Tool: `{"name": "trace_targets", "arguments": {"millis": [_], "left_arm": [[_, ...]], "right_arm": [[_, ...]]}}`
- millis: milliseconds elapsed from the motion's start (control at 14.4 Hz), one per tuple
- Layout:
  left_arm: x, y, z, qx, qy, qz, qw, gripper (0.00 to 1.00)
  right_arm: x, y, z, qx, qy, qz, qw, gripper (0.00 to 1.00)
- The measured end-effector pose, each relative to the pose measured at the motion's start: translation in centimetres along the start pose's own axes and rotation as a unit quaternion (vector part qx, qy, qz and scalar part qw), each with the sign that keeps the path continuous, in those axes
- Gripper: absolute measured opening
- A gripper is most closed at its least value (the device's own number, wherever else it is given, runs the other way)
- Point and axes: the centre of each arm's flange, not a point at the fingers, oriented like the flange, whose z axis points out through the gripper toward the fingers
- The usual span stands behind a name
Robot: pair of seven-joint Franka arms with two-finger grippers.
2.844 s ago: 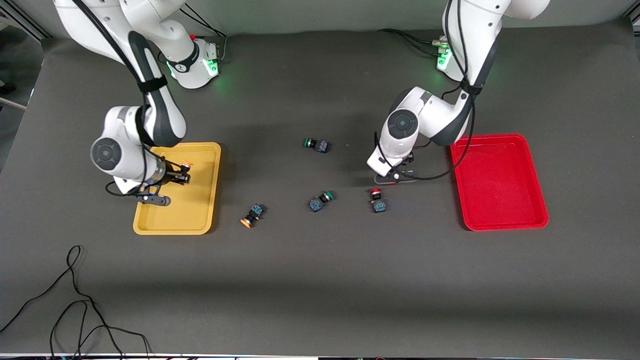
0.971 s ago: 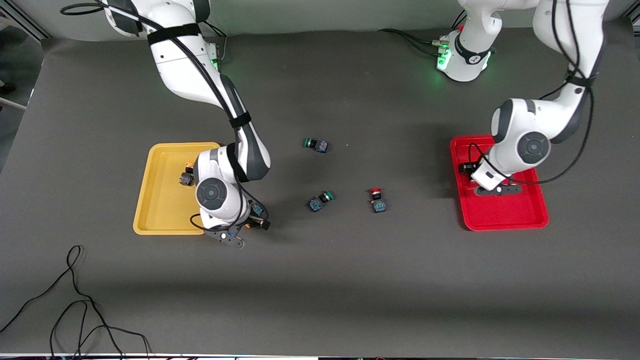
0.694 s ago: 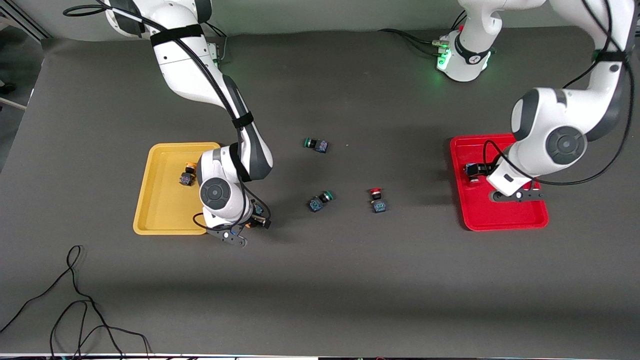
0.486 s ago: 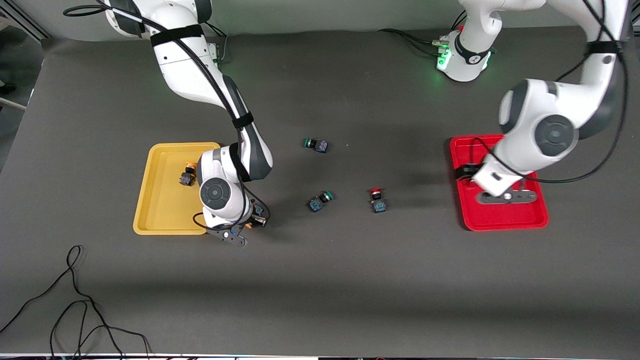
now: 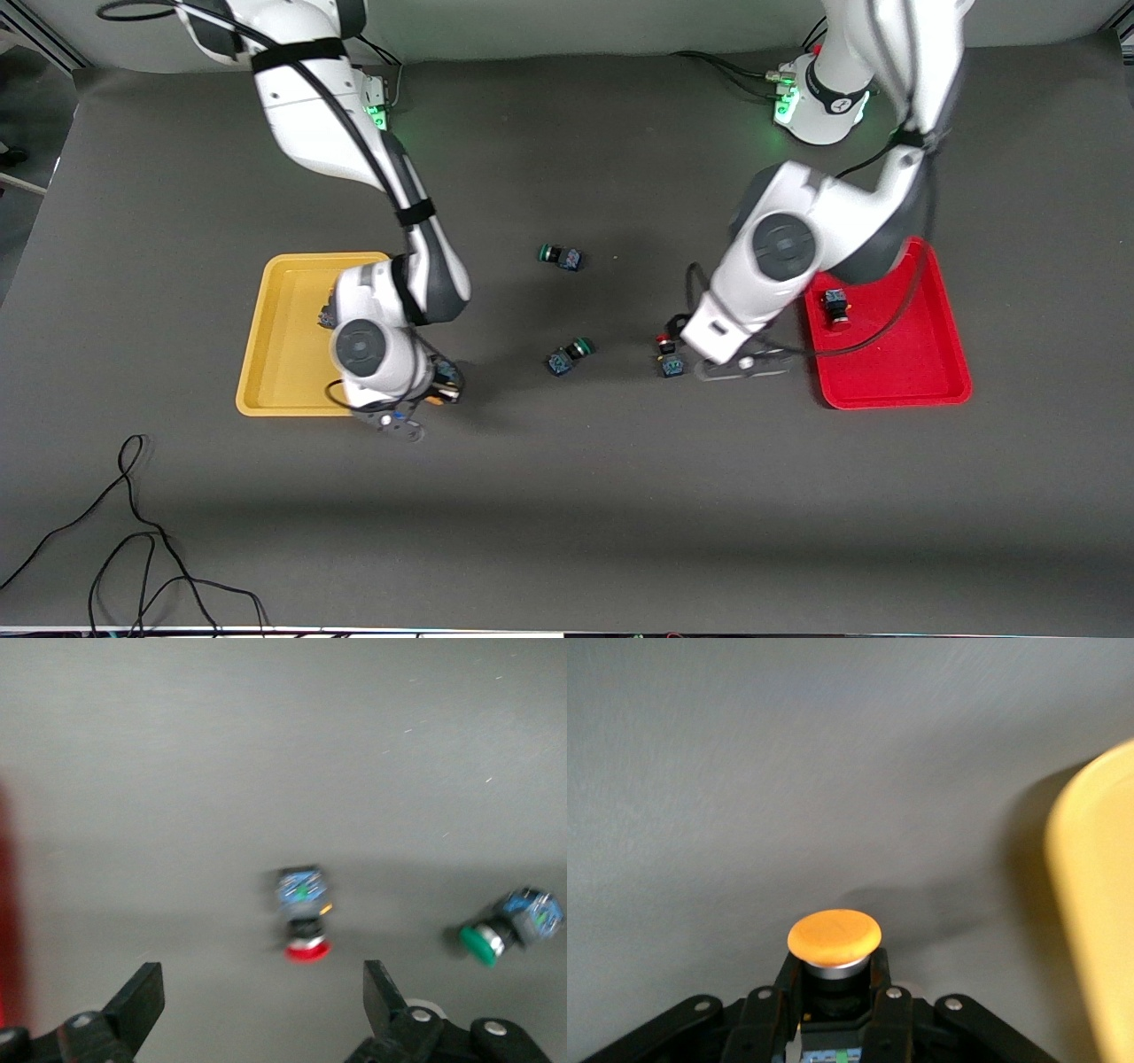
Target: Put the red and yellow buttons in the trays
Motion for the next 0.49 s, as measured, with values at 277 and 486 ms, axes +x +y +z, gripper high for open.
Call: {"name": "trace_targets", "arguments": {"millis": [277,486], "left_arm": [[0.3,1.3,8.5,-0.007,0.002,-0.027,1.0,1.0],[0.2,1.7,11.7,-0.008,0.0,-0.04,0.999,0.99]], "right_arm": [[5.6,10.0,-5.1,0.016,-0.023,-0.032,0.999,0.33],[6.1,14.4,-3.0,0.001,-0.039,-0.051,0.998,0.33]]}}
